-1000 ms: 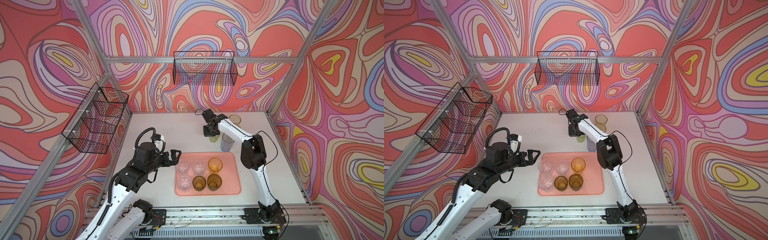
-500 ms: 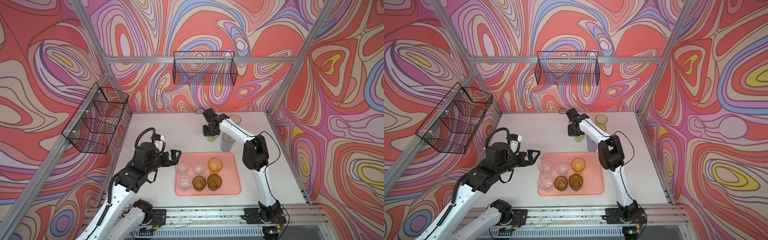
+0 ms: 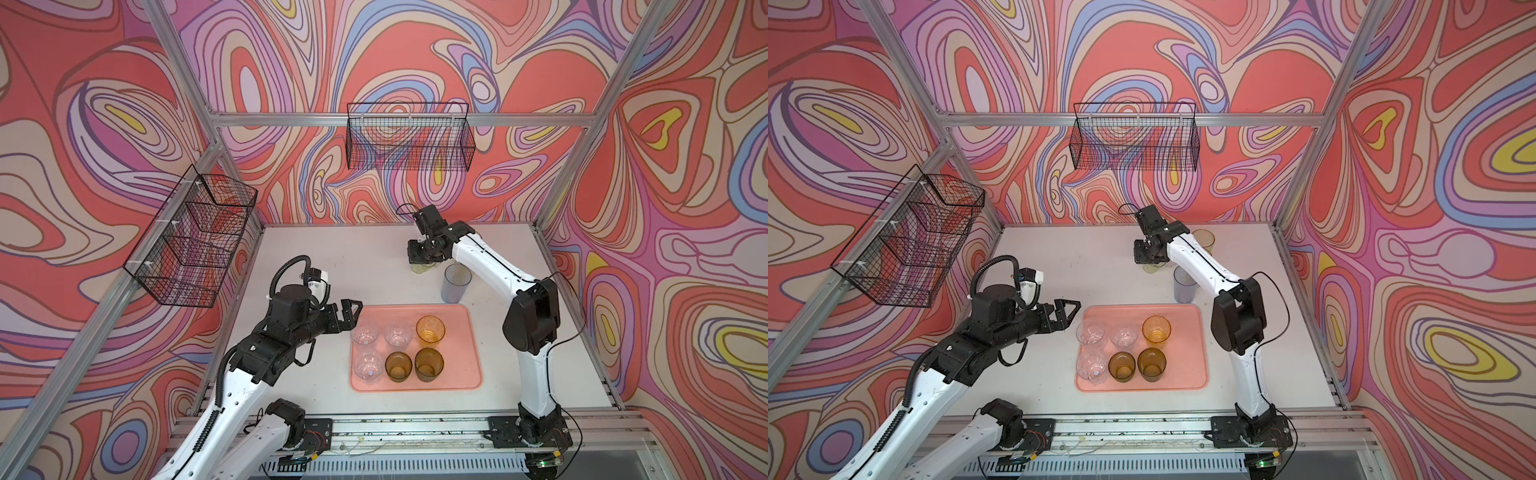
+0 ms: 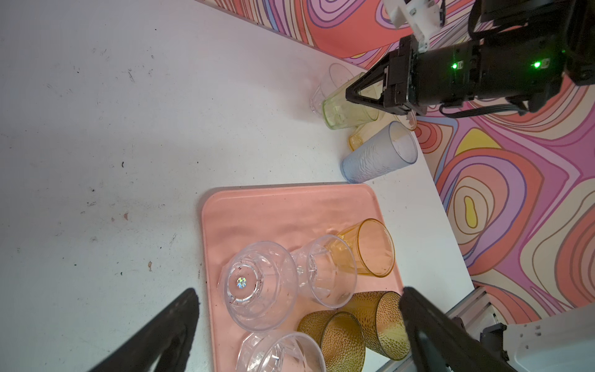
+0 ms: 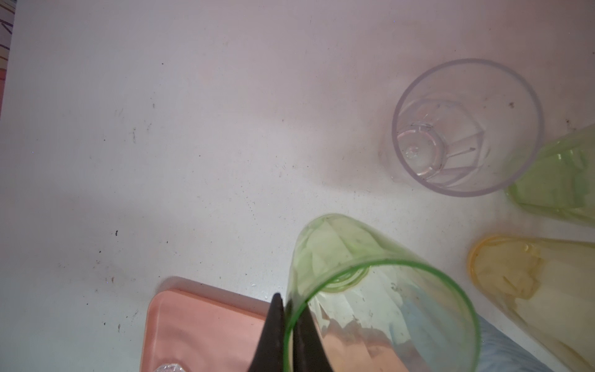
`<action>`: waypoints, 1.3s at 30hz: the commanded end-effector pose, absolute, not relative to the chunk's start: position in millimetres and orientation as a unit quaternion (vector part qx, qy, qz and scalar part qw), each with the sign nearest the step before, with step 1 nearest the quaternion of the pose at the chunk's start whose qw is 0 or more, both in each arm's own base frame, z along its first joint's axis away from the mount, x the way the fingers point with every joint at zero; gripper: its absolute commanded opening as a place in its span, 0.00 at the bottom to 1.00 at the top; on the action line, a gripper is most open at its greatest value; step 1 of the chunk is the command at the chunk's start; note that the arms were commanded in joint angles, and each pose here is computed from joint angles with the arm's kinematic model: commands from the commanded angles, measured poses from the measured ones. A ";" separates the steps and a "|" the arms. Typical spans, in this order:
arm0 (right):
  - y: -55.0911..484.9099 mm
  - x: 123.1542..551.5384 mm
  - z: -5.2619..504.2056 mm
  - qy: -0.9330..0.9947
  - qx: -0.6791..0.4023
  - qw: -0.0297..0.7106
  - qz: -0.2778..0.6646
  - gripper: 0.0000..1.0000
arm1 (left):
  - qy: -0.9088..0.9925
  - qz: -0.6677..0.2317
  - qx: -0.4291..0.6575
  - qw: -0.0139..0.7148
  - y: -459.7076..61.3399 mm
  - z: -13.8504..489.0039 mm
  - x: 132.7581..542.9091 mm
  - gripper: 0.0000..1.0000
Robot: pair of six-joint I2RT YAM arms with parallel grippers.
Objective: Place the glasses into the tray
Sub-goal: Pick up the glass from the top-center of the table.
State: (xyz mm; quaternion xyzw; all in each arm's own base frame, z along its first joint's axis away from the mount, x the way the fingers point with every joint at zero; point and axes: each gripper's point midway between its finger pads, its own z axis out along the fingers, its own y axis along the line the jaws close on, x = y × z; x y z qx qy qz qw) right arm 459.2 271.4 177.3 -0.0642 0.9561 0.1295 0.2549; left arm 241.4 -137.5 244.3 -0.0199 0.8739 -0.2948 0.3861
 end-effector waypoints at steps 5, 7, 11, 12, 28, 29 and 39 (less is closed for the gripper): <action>281.6 428.9 225.3 0.944 -0.097 0.288 0.132 0.00 | 0.872 -0.300 -0.017 0.387 -137.1 253.3 235.1 1.00; 283.5 419.3 233.9 0.941 -0.105 0.293 0.132 0.00 | 0.871 -0.300 -0.016 0.388 -136.7 255.5 233.6 1.00; 282.4 399.9 243.8 0.941 -0.114 0.291 0.131 0.00 | 0.871 -0.298 -0.013 0.391 -135.0 259.3 230.6 1.00; 281.5 394.3 245.4 0.941 -0.116 0.290 0.131 0.00 | 0.871 -0.298 -0.013 0.391 -134.4 260.6 229.9 1.00; 230.7 324.2 255.1 0.944 -0.082 0.290 0.132 0.00 | 0.859 -0.333 -0.015 0.389 -136.6 272.4 211.6 1.00; 226.0 320.9 253.7 0.946 -0.079 0.289 0.127 0.00 | 0.859 -0.335 -0.017 0.386 -137.0 271.1 210.7 1.00; 190.6 293.3 238.9 0.957 -0.043 0.272 0.088 0.00 | 0.865 -0.341 -0.002 0.367 -153.1 259.8 200.5 1.00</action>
